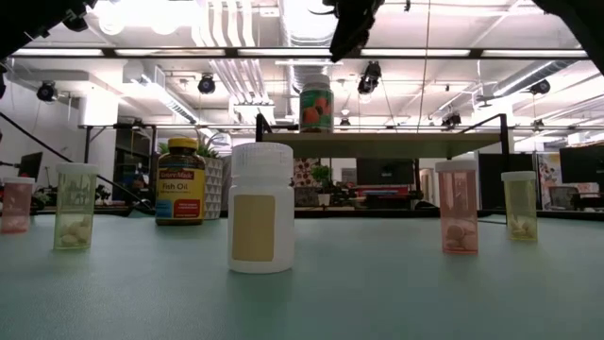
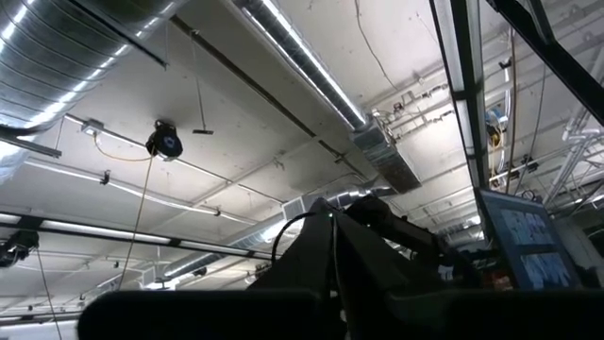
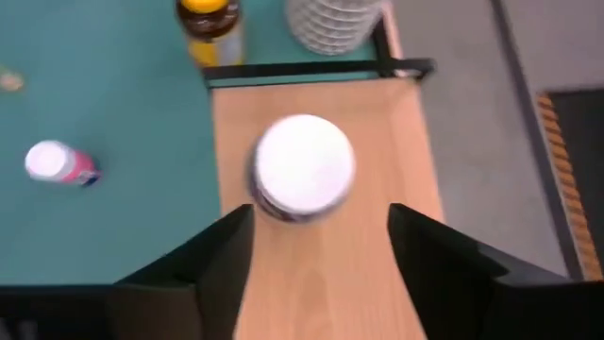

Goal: Pick and place medicine bottles onto shelf by color
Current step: Put the green medicine bottle on the shelf

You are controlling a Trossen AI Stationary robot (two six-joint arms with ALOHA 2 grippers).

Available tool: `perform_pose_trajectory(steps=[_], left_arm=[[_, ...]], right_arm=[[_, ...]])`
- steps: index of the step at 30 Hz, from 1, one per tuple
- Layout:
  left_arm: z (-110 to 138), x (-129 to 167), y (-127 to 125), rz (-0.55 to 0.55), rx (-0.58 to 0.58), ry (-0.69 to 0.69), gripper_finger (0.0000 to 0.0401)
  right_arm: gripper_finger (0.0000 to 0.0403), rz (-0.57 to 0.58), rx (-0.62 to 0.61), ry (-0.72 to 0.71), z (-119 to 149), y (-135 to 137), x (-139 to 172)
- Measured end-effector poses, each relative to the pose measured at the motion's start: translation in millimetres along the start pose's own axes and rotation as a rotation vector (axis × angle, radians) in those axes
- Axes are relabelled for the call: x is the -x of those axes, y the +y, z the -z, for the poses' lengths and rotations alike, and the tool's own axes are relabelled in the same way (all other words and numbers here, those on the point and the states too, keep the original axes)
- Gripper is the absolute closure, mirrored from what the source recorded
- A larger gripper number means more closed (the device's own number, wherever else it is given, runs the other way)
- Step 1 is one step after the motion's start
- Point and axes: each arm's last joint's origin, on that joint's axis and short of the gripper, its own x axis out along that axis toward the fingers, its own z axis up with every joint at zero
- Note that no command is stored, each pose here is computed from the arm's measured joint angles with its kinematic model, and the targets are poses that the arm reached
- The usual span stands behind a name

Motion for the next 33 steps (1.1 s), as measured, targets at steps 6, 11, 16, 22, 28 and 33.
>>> perform_pose_trajectory(steps=[6,11,16,22,28,33], left_arm=[[0,0,0,-0.002,-0.001,0.004,0.0401],[1,0,0,-0.020,-0.001,0.021,0.0401],[1,0,1,-0.025,-0.001,0.025,0.0401],[1,0,1,-0.030,-0.001,0.030,0.0401],[1,0,1,-0.030,-0.001,0.030,0.0401],[1,0,1,-0.030,-0.001,0.030,0.0401]], right_arm=[[0.0291,0.016,-0.117,0.079,5,0,-9],[0.0379,-0.005,-0.145,0.147,11,2,-28],[0.0390,-0.015,-0.142,0.170,15,4,-52],[0.0390,0.004,-0.119,0.097,11,2,-67],[0.0390,0.077,-0.097,0.093,10,-1,-69],[0.0390,0.106,-0.057,0.020,2,-4,-71]])
